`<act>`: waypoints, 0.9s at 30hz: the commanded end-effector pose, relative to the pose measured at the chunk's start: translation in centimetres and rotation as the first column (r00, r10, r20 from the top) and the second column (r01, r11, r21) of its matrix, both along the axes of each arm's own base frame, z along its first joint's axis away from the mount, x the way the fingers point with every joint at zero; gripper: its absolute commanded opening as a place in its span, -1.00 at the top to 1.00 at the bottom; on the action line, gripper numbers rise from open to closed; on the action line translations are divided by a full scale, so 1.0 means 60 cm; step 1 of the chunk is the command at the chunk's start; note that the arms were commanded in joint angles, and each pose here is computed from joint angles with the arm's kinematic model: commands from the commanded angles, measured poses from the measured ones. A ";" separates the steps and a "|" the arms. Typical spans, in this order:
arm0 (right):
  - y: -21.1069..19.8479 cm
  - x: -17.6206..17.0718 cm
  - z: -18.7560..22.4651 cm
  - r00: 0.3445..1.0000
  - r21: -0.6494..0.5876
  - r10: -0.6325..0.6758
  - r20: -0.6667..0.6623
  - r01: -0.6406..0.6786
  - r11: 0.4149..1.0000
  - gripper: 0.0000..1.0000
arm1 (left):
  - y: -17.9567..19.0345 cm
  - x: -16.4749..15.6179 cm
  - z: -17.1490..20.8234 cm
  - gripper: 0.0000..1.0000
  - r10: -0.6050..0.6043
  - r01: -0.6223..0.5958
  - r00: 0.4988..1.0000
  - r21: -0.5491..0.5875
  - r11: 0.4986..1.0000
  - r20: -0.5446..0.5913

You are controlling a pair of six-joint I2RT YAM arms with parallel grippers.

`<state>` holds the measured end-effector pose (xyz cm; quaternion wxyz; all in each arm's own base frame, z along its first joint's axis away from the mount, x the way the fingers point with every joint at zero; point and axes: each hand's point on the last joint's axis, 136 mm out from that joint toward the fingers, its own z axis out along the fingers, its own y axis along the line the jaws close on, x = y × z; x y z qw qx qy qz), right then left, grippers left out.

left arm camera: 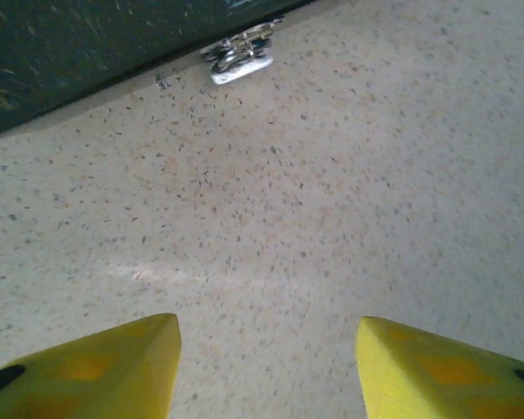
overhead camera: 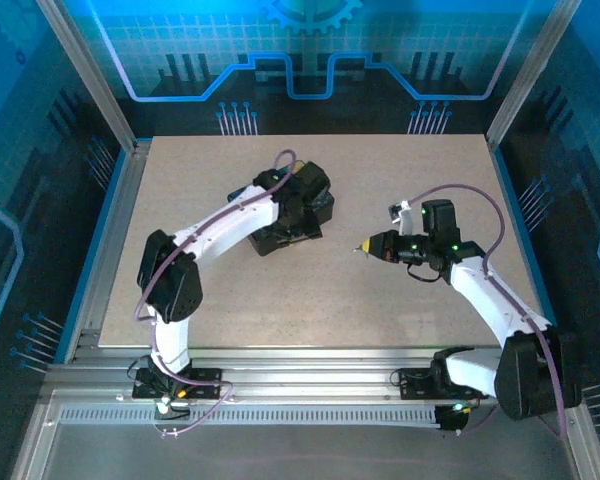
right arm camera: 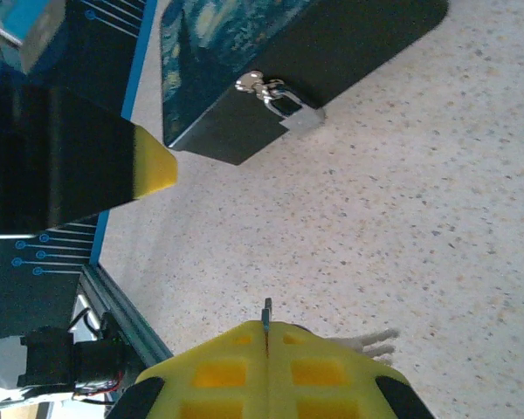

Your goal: Unlock the padlock with the key

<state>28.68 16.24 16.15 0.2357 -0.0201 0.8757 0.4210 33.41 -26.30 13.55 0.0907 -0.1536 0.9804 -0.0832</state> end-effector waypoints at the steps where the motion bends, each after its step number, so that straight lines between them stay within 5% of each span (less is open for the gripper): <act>1: -0.005 0.015 0.021 1.000 0.012 0.009 0.025 -0.010 1.000 1.00 | 0.009 0.055 -0.043 -0.15 0.152 -0.158 0.983 0.055 0.986 0.106; 18: -0.022 0.046 0.014 1.000 0.038 -0.013 0.007 0.013 0.999 1.00 | 0.020 0.147 -0.137 -0.15 0.217 -0.293 0.936 0.272 0.917 0.276; 27: -0.021 0.056 0.014 1.000 0.045 -0.009 0.003 0.009 0.999 1.00 | 0.031 0.156 -0.170 0.07 0.235 -0.331 0.920 0.301 0.894 0.313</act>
